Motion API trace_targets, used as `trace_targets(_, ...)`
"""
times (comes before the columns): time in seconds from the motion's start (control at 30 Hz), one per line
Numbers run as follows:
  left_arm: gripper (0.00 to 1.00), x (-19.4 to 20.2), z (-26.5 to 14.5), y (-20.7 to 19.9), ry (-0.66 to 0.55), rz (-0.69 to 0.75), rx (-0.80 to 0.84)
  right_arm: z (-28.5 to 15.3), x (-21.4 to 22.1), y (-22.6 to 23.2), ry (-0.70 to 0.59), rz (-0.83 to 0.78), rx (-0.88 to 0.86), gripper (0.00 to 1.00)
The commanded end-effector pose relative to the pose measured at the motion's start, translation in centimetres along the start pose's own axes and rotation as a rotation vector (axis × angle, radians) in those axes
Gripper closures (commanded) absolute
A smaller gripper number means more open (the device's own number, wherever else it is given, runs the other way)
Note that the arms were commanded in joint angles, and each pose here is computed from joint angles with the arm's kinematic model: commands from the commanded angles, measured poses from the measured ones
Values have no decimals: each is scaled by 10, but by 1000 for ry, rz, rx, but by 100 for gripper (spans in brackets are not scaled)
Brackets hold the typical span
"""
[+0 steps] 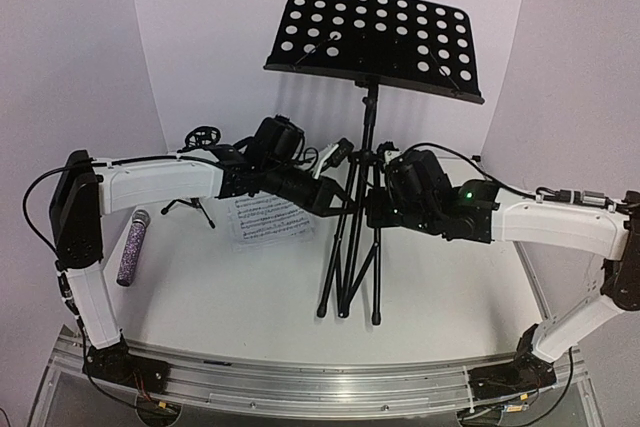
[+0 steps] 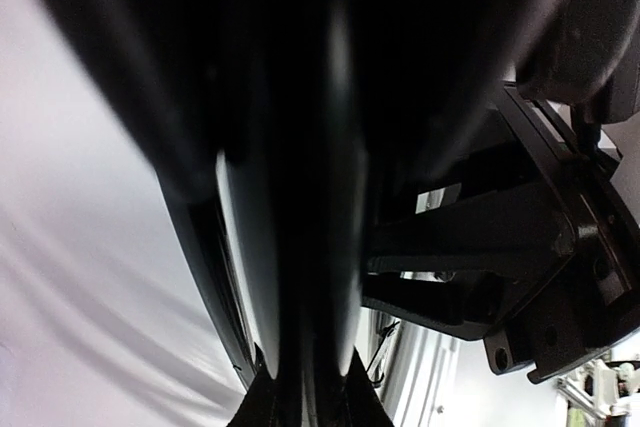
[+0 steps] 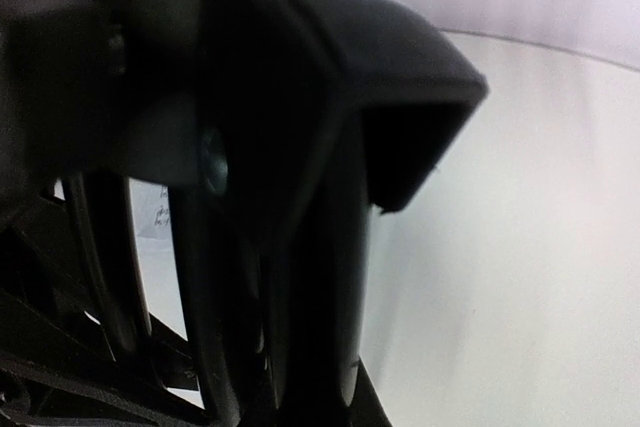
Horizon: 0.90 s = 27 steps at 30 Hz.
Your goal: Pack up the instrument practice props
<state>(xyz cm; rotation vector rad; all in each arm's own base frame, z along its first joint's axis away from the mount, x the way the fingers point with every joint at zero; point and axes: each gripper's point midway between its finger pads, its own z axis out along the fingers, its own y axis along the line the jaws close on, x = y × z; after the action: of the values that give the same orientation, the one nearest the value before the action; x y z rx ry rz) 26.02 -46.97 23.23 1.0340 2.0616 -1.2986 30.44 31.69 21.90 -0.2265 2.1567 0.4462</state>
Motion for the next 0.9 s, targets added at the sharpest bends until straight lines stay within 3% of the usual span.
trace_targets(0.0,100,-23,-13,-104,-144,221,294,-54,-31,105,-79,156,-440,100)
trace_targets(0.37,100,49,20,-90,7,34,332,-46,38,80,92,326,-347,100)
trace_targets(0.5,100,56,29,-86,30,-38,345,-42,58,67,144,405,-303,100)
trace_targets(0.87,100,70,62,-46,60,-258,299,-6,70,28,195,405,-142,100)
